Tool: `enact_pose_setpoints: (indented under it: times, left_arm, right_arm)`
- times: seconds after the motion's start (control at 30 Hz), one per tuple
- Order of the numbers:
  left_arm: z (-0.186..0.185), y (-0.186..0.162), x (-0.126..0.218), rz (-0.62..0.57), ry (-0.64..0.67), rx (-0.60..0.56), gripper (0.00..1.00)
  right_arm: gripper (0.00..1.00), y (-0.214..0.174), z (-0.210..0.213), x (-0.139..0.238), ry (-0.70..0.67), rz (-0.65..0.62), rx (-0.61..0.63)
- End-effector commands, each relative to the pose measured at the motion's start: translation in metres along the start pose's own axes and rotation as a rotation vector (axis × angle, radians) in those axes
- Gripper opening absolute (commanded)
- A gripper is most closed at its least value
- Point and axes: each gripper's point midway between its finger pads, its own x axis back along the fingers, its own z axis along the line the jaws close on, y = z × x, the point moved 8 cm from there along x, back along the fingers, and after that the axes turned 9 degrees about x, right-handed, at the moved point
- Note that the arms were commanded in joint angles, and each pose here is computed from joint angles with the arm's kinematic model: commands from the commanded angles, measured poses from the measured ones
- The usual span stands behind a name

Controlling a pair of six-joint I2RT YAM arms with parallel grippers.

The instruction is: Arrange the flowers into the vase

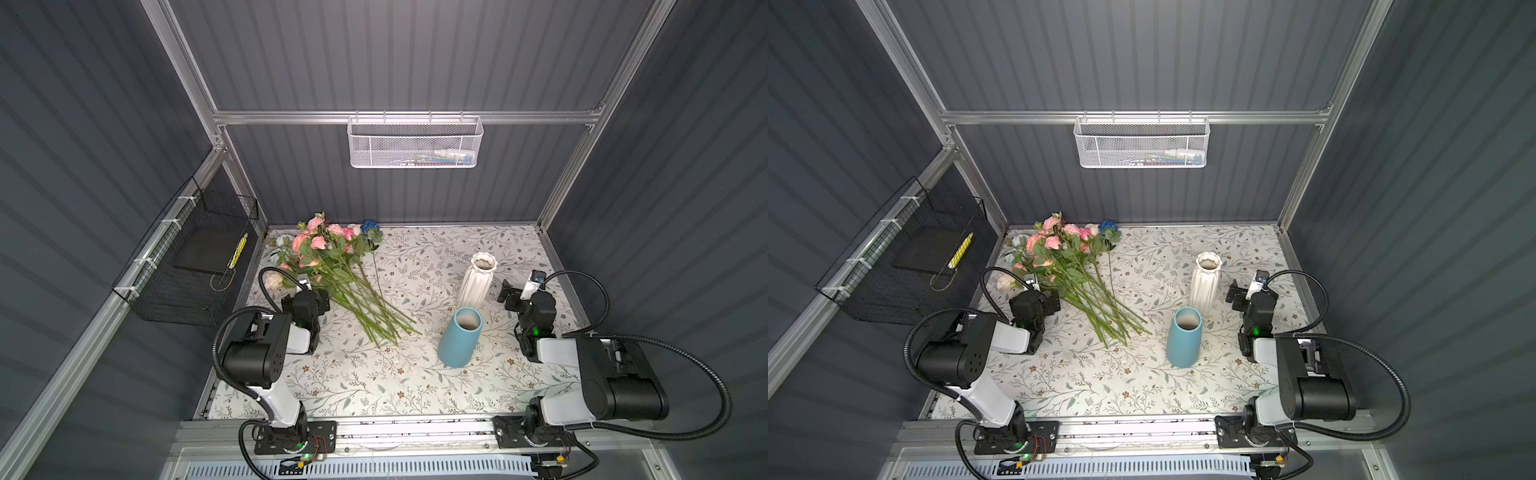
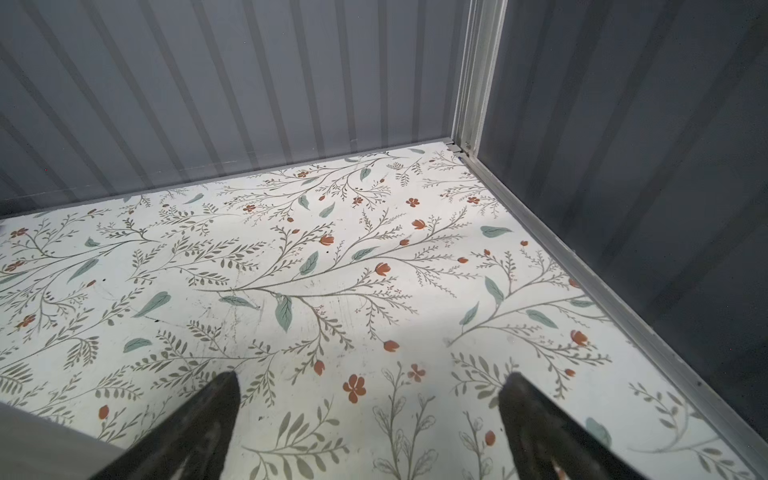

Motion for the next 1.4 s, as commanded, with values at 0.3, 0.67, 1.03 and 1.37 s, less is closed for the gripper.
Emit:
enact_pose_setpoints:
  times: [0.3, 0.67, 1.03, 1.37]
  left_arm:
    - [-0.0023, 0.0052, -0.0009, -0.026, -0.012, 0.023, 1.00]
    - [-0.0021, 0.0052, -0.0010, -0.025, -0.011, 0.023, 1.00]
    - [-0.0021, 0.0054, -0.0010, -0.026, -0.011, 0.023, 1.00]
    - [-0.0024, 0.0054, -0.0012, -0.024, -0.012, 0.023, 1.00]
  right_arm:
    - [0.99, 0.0008, -0.0005, 0.0009, -0.011, -0.015, 0.011]
    - [0.99, 0.0008, -0.0004, 0.0009, -0.011, -0.015, 0.011]
    - [0.99, 0.0011, -0.0006, 0.0009, -0.012, -0.017, 0.010]
    - [0.99, 0.0011, -0.0008, -0.0007, -0.003, -0.008, 0.006]
